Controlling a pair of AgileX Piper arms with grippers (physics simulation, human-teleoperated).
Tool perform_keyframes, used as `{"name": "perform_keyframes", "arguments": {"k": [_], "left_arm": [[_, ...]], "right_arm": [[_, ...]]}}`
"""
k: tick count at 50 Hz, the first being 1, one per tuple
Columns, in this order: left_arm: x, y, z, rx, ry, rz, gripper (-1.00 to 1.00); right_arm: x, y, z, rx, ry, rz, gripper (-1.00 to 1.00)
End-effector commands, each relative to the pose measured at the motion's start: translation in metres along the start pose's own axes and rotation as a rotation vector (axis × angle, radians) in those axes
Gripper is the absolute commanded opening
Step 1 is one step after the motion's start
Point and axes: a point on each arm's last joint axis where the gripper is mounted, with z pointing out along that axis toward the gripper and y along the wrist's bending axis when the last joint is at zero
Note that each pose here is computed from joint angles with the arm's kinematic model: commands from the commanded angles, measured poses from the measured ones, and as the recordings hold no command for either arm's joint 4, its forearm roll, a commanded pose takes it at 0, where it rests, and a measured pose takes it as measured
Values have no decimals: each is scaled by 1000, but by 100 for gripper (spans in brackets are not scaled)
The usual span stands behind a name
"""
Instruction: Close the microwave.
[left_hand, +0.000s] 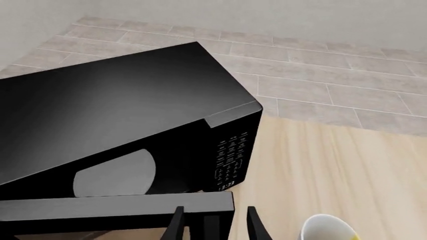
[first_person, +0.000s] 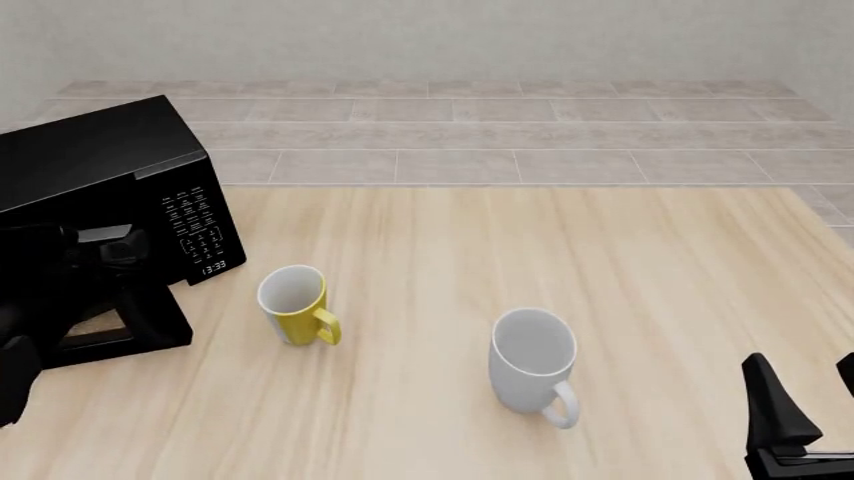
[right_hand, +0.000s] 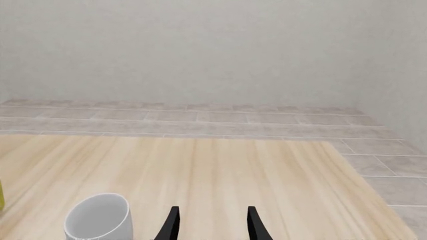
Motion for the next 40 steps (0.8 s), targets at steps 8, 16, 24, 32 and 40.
{"name": "perform_keyframes", "arguments": {"k": [8, 16, 24, 32, 40], "left_arm": [[-20, 17, 38, -70, 1, 14, 100], [-24, 16, 49, -63, 18, 5, 100], [-30, 19, 56, -72, 21, -6, 100], [-31, 24, 67, -86, 33, -30, 100], [-31, 28, 77, -98, 46, -34, 100]], "right_arm": [[1, 0, 0, 1, 6, 5, 100], [1, 0, 0, 4, 3, 9, 100], [-1, 0, 4, 1, 5, 8, 100], [-1, 0, 3, 3, 2, 7, 100], [-1, 0, 4, 2, 3, 7, 100]]}}
